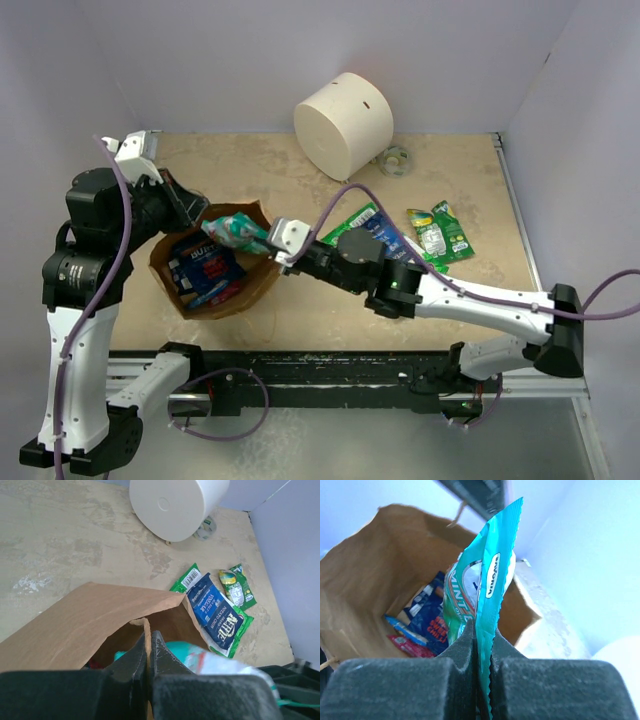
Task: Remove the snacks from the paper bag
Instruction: Take out the snack from the paper bag, then place the snack at the center of the board.
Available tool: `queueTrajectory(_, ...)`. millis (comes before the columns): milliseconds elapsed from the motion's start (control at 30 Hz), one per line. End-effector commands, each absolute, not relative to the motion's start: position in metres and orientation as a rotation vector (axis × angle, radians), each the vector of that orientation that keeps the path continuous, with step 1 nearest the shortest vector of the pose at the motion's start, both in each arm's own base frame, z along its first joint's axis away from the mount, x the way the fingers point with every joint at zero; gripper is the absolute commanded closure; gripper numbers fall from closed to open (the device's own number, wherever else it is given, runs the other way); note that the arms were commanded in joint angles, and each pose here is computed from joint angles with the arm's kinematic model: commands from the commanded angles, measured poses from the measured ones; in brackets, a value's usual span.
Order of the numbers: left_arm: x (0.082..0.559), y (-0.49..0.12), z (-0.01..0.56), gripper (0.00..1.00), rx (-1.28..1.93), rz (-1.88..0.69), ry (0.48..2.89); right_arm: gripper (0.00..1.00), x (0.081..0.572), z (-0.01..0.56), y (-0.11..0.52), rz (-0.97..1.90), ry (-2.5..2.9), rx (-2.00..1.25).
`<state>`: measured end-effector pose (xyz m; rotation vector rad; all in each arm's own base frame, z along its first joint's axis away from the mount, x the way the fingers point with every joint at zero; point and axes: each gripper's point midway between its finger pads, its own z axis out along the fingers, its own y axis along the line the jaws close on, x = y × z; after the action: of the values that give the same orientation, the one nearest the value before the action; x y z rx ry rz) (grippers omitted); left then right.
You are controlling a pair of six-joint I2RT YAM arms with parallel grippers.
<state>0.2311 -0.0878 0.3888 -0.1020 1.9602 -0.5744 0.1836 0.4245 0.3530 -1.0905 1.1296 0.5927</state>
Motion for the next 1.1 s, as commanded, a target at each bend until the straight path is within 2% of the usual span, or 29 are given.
queueTrajectory(0,0.235,-0.083,0.403,1.00,-0.106,-0.548,1.906,1.00,0.202,0.434,0.370,0.538,1.112,-0.756)
queueTrajectory(200,0.236,-0.082,0.405,1.00,-0.109,-0.540,1.897,1.00,0.230,0.465,0.304,0.330,1.179,-0.486)
queueTrajectory(367,0.236,-0.082,0.411,1.00,-0.105,-0.542,1.881,1.00,0.283,0.421,0.231,0.122,1.469,-0.091)
queueTrajectory(533,0.235,-0.083,0.414,1.00,-0.109,-0.552,1.878,1.00,0.307,0.350,0.195,0.307,1.669,0.262)
queueTrajectory(800,0.235,-0.085,0.413,1.00,-0.099,-0.563,1.887,1.00,0.321,0.266,0.163,0.633,1.658,0.788)
queueTrajectory(933,0.237,-0.088,0.414,1.00,-0.084,-0.570,1.892,1.00,0.331,0.243,0.154,0.789,1.532,1.011)
queueTrajectory(1067,0.237,-0.088,0.415,1.00,-0.071,-0.565,1.892,1.00,0.343,0.215,0.147,0.840,1.489,1.098)
